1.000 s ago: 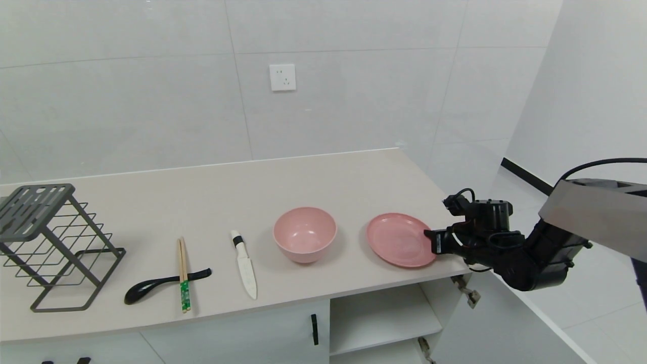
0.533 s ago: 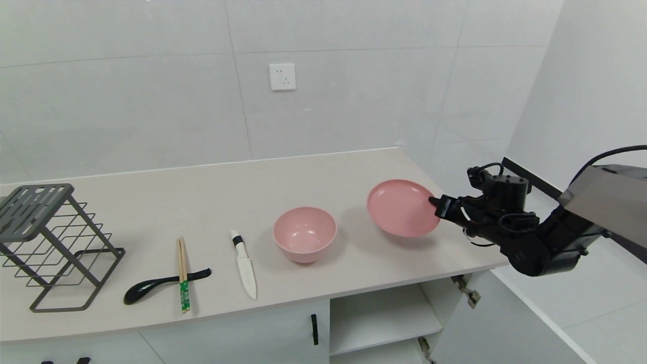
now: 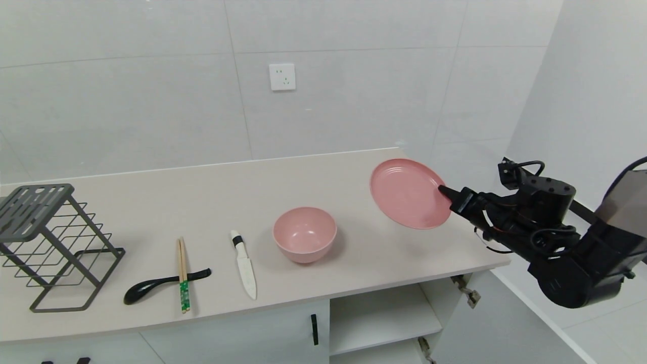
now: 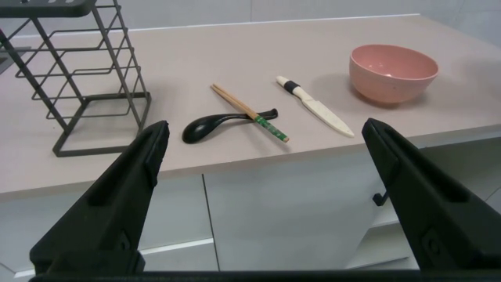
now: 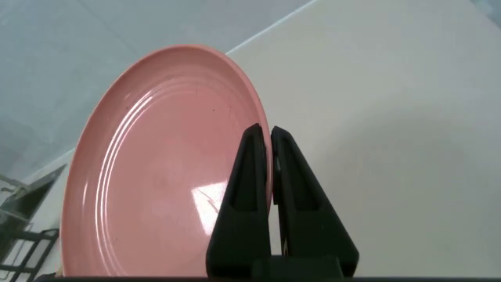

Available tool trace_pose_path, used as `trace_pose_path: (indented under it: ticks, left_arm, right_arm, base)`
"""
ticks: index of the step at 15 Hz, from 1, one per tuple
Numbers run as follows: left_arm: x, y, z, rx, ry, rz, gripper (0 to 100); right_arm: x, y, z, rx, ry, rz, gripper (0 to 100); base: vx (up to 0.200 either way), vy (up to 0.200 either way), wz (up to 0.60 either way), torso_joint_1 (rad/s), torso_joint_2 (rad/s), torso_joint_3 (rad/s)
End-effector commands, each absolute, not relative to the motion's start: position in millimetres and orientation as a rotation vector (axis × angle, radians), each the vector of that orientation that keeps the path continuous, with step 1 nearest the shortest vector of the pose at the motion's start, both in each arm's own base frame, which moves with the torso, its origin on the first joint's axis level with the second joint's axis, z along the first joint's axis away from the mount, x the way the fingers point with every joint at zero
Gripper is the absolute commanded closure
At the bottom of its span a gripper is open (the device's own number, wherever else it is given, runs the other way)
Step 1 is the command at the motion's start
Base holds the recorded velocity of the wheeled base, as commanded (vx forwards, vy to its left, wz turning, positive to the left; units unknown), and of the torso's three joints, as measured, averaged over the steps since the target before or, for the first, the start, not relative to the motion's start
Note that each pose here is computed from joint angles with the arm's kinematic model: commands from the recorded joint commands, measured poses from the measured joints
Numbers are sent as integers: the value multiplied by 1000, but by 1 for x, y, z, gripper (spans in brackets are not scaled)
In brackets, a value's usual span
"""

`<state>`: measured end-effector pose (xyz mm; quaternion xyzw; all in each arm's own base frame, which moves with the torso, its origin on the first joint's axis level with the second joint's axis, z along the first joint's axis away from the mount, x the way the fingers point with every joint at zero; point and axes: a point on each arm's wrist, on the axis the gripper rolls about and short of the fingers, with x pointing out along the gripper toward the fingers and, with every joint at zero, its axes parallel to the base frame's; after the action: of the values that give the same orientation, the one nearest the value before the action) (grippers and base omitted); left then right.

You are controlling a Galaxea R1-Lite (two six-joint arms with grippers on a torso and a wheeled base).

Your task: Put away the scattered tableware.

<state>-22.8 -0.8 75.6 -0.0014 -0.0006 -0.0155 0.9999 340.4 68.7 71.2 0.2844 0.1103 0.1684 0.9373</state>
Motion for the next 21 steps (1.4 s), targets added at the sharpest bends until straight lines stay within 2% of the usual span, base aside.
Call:
trace_pose_path:
  ticks: [1,13,17,21]
  left_arm:
    - [-23,-1,76,-3,0,-31,0]
    - [-23,-1,76,-2,-2,-35,0]
    - [-23,-1,76,-3,-1,-40,0]
    - [-23,-1,76,-1,-1,-49,0]
  right_arm:
    - [320,77,77,579,215,386,100]
    - [323,84,90,570,100,423,100]
    - [293,101,88,514,160,489,100]
    - [276,111,108,517,118,550,100]
  base:
    - [0,0,0,0,0,0]
    - [0,0,0,0,0,0]
    - [0,0,0,0,0,0]
    - [0,0,0,0,0,0]
